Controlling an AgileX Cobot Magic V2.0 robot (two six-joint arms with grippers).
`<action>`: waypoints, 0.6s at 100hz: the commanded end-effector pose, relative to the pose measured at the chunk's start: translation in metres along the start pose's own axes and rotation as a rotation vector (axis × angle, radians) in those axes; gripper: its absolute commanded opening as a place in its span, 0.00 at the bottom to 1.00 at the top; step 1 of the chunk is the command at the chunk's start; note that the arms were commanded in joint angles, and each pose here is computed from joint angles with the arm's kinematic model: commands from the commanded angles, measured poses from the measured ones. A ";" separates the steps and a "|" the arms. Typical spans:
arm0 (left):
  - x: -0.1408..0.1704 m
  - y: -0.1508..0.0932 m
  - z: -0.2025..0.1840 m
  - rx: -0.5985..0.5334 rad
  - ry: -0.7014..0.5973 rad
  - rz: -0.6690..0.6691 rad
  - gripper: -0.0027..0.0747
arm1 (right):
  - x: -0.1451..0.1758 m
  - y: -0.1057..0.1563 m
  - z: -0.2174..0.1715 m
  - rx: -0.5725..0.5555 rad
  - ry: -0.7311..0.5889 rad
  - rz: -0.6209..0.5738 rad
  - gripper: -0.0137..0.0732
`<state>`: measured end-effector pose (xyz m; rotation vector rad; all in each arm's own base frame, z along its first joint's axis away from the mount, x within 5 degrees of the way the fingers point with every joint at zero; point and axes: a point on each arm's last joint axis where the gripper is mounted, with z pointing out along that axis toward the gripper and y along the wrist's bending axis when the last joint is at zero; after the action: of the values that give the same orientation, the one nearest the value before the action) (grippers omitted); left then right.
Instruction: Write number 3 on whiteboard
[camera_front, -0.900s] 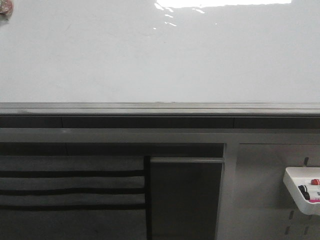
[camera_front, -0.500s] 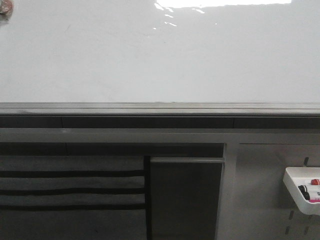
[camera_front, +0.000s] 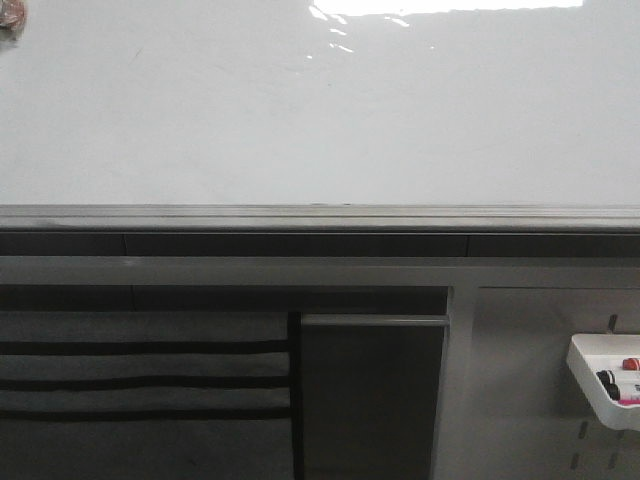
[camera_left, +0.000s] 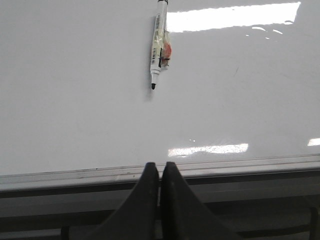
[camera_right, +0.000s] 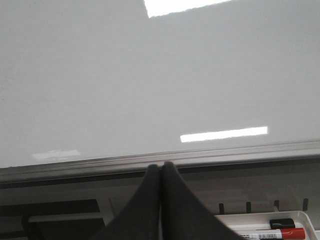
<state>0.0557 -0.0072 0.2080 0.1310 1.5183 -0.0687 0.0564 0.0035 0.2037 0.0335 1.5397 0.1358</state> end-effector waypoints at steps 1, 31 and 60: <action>-0.007 0.000 -0.003 0.002 -0.098 -0.015 0.01 | -0.002 0.000 -0.001 -0.006 -0.085 -0.060 0.07; -0.007 0.000 -0.003 0.002 -0.098 -0.015 0.01 | -0.001 0.000 -0.001 -0.003 -0.074 -0.138 0.07; -0.007 0.000 -0.003 0.002 -0.098 -0.015 0.01 | -0.001 0.000 -0.001 -0.004 -0.076 -0.138 0.07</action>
<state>0.0557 -0.0072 0.2080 0.1310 1.5183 -0.0687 0.0564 0.0031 0.2038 -0.0512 1.5373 0.0400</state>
